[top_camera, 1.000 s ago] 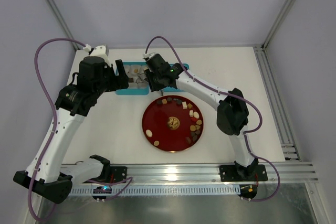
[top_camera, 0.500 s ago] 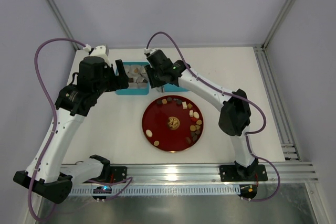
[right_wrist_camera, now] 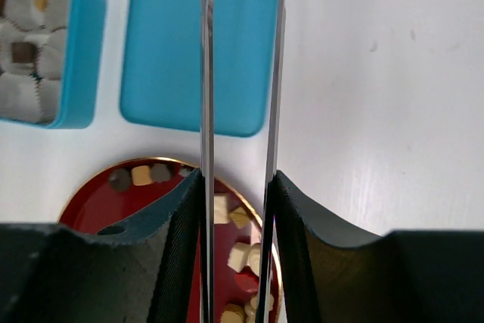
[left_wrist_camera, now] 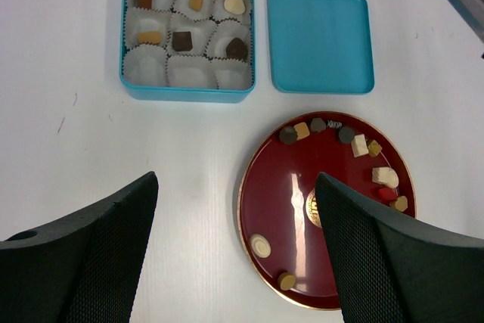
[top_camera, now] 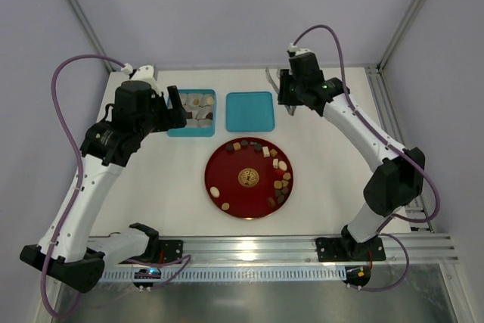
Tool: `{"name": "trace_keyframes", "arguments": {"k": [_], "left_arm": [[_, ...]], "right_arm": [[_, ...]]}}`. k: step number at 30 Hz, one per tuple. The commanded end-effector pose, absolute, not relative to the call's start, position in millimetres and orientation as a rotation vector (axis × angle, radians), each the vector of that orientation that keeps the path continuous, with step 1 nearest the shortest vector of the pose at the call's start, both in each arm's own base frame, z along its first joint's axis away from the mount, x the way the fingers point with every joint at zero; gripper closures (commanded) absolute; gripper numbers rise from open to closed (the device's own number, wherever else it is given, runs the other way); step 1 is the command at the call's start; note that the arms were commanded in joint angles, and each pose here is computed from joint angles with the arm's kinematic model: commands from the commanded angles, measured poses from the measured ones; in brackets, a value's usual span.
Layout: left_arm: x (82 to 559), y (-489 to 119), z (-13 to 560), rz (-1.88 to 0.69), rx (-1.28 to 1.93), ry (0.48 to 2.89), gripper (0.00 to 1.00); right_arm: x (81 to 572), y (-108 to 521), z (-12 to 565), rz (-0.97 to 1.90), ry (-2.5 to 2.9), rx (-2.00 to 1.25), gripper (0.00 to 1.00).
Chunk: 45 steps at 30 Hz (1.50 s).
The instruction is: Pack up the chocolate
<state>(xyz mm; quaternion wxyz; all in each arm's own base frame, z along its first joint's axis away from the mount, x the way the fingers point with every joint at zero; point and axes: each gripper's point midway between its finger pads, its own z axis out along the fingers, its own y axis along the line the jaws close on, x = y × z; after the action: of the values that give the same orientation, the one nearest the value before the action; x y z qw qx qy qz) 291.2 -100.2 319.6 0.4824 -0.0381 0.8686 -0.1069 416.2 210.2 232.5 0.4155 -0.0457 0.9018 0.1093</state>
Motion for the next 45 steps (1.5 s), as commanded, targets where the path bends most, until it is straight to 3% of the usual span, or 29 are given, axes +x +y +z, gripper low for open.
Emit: {"name": "trace_keyframes", "arguments": {"k": [1, 6, 15, 26, 45], "left_arm": [[300, -109, 334, -0.318, -0.096, 2.067, 0.17], [305, -117, 332, -0.353, -0.088, 2.071, 0.17], [311, -125, 317, -0.375, -0.074, 2.104, 0.17], [314, -127, 293, -0.359, -0.055, 2.157, 0.18], [321, -134, 265, -0.362, -0.055, 2.22, 0.18]], "right_arm": [[420, 173, 224, 0.261, 2.251, -0.009, 0.57], [423, 106, 181, 0.173, 2.277, 0.135, 0.57], [420, 48, 123, 0.086, 2.336, 0.27, 0.57], [399, 42, 61, 0.086, 2.45, 0.341, 0.52], [389, 40, 32, 0.052, 2.55, 0.351, 0.48]]}}
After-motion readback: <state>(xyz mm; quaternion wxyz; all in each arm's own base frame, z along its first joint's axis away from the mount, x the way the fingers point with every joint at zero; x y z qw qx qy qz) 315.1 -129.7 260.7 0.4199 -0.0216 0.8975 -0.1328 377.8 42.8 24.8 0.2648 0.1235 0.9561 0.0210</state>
